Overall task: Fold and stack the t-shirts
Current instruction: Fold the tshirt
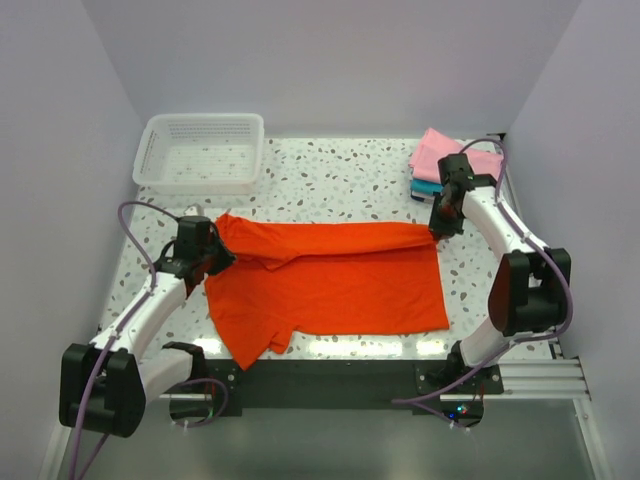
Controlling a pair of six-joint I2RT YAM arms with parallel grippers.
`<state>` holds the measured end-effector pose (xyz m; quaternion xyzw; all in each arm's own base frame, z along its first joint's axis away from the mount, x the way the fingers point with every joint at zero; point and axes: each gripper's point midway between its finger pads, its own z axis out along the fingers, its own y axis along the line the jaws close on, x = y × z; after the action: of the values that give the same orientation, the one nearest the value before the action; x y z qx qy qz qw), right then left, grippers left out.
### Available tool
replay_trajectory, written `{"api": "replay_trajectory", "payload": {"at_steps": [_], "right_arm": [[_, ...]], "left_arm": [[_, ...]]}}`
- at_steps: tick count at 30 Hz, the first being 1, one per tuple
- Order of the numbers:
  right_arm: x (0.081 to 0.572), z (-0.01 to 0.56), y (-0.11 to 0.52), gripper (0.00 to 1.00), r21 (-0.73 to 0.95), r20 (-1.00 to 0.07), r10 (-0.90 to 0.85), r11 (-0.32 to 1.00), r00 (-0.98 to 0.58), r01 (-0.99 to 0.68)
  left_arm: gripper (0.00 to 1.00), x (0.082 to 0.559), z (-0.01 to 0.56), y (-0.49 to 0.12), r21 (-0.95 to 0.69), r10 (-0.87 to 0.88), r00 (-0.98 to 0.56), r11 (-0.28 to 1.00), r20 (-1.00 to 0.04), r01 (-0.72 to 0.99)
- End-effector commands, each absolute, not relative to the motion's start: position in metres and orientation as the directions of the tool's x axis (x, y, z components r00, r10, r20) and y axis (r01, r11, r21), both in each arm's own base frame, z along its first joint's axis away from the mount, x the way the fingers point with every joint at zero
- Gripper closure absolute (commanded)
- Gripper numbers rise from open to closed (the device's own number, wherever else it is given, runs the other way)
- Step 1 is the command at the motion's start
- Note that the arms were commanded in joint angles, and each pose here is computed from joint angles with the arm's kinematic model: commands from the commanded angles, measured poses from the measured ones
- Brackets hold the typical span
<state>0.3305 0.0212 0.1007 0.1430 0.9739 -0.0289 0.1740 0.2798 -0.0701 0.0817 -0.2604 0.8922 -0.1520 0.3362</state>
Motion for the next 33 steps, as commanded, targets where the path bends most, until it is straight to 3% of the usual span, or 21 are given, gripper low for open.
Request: {"api": "replay_trajectory", "payload": {"at_steps": [1, 10, 12, 15, 17, 18, 19, 23, 26, 33], "right_arm": [[0.323, 0.116, 0.014, 0.96, -0.031, -0.367, 0.245, 0.961, -0.897, 0.275], [0.299, 0.081, 0.018, 0.9, -0.025, -0.303, 0.269, 0.957, -0.914, 0.29], [0.296, 0.075, 0.017, 0.87, -0.032, -0.295, 0.276, 0.954, -0.915, 0.298], [0.293, 0.074, 0.017, 0.7, -0.026, -0.304, 0.275, 0.955, -0.912, 0.297], [0.298, 0.086, 0.018, 0.07, -0.009, -0.333, 0.265, 0.959, -0.905, 0.284], [0.301, 0.092, 0.021, 0.01, 0.014, -0.347, 0.26, 0.962, -0.901, 0.272], [0.307, 0.102, 0.022, 0.01, 0.028, -0.377, 0.26, 0.963, -0.889, 0.269], [0.323, 0.135, 0.042, 0.01, 0.149, -0.46, 0.236, 0.971, -0.856, 0.187], [0.332, 0.139, 0.066, 0.01, 0.259, -0.474, 0.218, 0.96, -0.853, 0.102], [0.36, 0.112, 0.08, 0.01, 0.233, -0.478, 0.179, 0.97, -0.86, 0.072]], "left_arm": [[1.0, 0.276, 0.083, -0.067, -0.444, -0.569, -0.634, 0.818, -0.524, -0.366], [1.0, 0.246, 0.055, -0.061, -0.399, -0.588, -0.668, 0.806, -0.457, -0.436], [0.86, 0.239, 0.048, -0.058, -0.378, -0.59, -0.672, 0.806, -0.447, -0.456], [0.58, 0.232, 0.051, -0.056, -0.372, -0.589, -0.672, 0.807, -0.449, -0.458], [0.22, 0.233, 0.062, -0.057, -0.388, -0.596, -0.659, 0.801, -0.458, -0.455], [0.08, 0.234, 0.071, -0.056, -0.402, -0.602, -0.643, 0.797, -0.473, -0.45], [0.0, 0.237, 0.079, -0.055, -0.41, -0.605, -0.628, 0.795, -0.489, -0.447], [0.0, 0.263, 0.124, -0.053, -0.453, -0.605, -0.554, 0.796, -0.572, -0.402], [0.0, 0.285, 0.127, -0.064, -0.474, -0.592, -0.576, 0.803, -0.564, -0.362], [0.0, 0.339, 0.106, -0.088, -0.499, -0.546, -0.634, 0.822, -0.549, -0.275]]}}
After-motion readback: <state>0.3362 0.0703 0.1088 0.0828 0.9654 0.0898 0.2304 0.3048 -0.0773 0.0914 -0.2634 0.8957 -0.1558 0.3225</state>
